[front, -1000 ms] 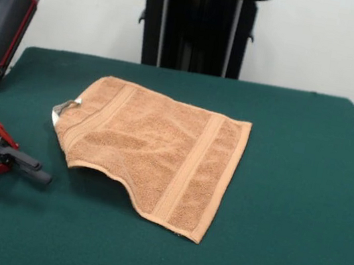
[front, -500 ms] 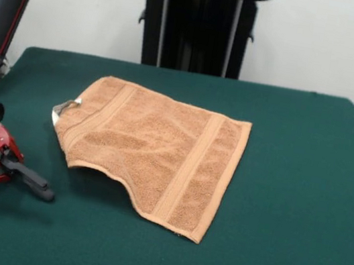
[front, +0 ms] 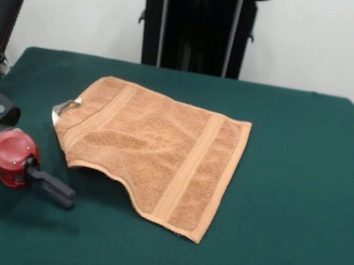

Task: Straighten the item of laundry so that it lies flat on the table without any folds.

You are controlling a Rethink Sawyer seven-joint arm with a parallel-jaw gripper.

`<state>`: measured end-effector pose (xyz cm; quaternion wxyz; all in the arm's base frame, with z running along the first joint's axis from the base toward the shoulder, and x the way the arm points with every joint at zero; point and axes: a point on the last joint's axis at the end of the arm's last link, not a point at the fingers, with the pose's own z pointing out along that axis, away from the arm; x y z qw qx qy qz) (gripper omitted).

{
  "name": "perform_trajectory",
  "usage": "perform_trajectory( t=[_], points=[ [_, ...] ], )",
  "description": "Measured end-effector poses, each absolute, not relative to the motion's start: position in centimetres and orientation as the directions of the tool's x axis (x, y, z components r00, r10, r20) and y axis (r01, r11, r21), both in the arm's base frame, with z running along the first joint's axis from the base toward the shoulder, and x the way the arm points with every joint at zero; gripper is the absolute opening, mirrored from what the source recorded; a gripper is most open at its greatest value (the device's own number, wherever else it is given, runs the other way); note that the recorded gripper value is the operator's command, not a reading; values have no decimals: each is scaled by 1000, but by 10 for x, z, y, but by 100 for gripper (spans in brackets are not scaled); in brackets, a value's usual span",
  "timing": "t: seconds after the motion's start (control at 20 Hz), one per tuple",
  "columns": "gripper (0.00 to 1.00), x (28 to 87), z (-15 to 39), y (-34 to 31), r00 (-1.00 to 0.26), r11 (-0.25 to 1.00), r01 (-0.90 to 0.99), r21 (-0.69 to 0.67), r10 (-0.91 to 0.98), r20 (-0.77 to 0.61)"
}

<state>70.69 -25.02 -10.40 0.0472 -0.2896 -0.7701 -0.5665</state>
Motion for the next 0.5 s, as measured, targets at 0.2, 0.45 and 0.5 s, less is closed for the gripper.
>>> perform_trajectory(
  t=[0.2,0.45,0.5],
  points=[
    [100,711,-101,-230,-832,239,518,821,365,418],
    [100,720,-95,-201,-819,310,559,769,352,453],
    [100,722,-93,-197,-815,325,567,757,353,459]
  ],
)
